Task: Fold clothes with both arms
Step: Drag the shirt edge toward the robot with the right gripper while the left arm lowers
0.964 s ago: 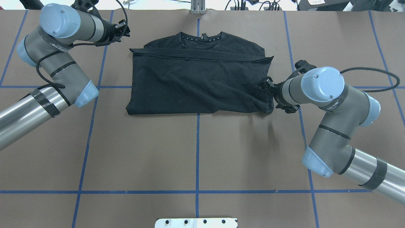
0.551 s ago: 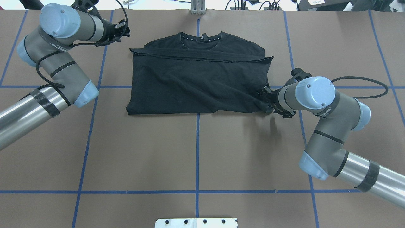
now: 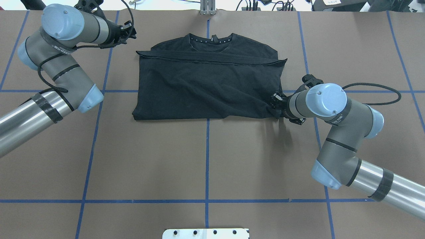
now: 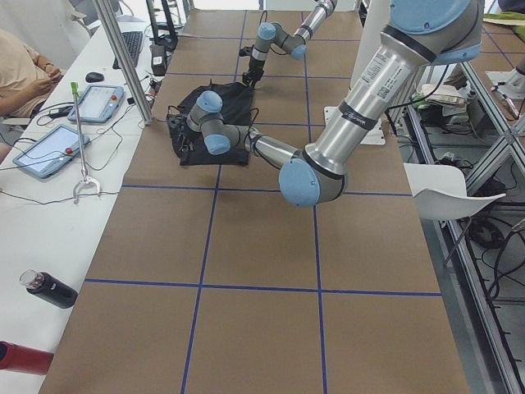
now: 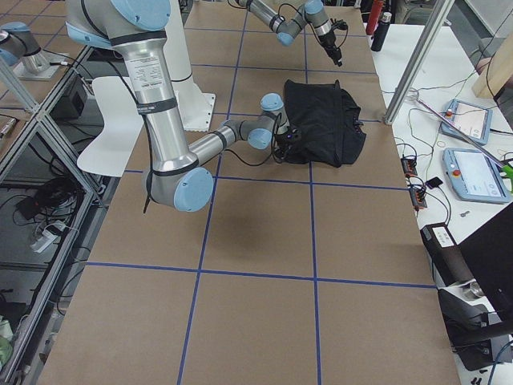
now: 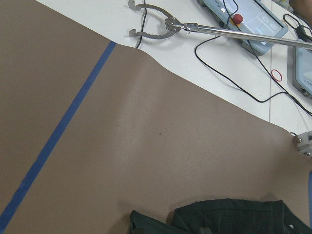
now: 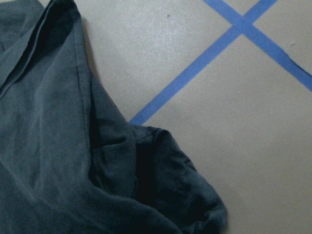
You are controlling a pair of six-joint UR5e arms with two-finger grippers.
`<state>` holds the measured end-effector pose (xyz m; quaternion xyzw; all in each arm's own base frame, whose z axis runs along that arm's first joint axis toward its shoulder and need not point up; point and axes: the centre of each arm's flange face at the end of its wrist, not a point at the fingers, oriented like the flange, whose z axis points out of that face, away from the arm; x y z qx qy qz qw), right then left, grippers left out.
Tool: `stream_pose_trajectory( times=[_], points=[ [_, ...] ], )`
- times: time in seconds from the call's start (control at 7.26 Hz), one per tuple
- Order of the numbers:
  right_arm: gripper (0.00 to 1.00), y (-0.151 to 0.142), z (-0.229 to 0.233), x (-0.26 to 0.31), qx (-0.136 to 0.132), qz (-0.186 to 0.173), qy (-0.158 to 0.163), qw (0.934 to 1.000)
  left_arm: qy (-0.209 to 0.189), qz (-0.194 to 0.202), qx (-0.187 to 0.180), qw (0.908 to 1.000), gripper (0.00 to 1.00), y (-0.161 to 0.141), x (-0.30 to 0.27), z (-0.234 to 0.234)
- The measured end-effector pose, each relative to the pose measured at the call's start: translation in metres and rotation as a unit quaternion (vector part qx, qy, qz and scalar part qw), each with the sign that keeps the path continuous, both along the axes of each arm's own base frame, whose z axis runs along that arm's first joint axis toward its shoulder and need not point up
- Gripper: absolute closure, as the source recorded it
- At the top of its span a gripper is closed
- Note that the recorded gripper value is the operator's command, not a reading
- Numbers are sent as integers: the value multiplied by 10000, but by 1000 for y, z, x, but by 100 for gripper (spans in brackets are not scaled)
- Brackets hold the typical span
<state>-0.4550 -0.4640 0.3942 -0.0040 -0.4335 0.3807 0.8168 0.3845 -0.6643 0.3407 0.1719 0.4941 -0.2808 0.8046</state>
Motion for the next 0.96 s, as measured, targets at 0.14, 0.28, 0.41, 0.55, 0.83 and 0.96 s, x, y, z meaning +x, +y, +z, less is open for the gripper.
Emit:
stream_pose_trajectory(
  times=[0.14, 0.28, 0.41, 0.55, 0.83, 0.96],
  points=[
    [100, 0, -1, 1, 8, -6, -9, 10000, 2, -1, 1, 10000, 53, 0, 0, 0],
    [100, 0, -4, 3, 24, -15, -42, 10000, 4, -1, 2, 10000, 52, 0, 0, 0],
    [100, 3, -12, 9, 42, -37, -120, 9999, 6, -1, 4, 10000, 52, 0, 0, -1],
    [100, 9, -19, 21, 36, -86, -223, 9997, 14, -4, 10, 10000, 52, 0, 0, -2],
    [100, 48, -31, 73, -33, -299, -464, 9985, 60, -7, 48, 10000, 52, 3, -2, -8],
    [100, 78, -44, 98, -164, -482, -539, 9972, 107, 1, 86, 9999, 52, 8, -6, -12]
  ],
)
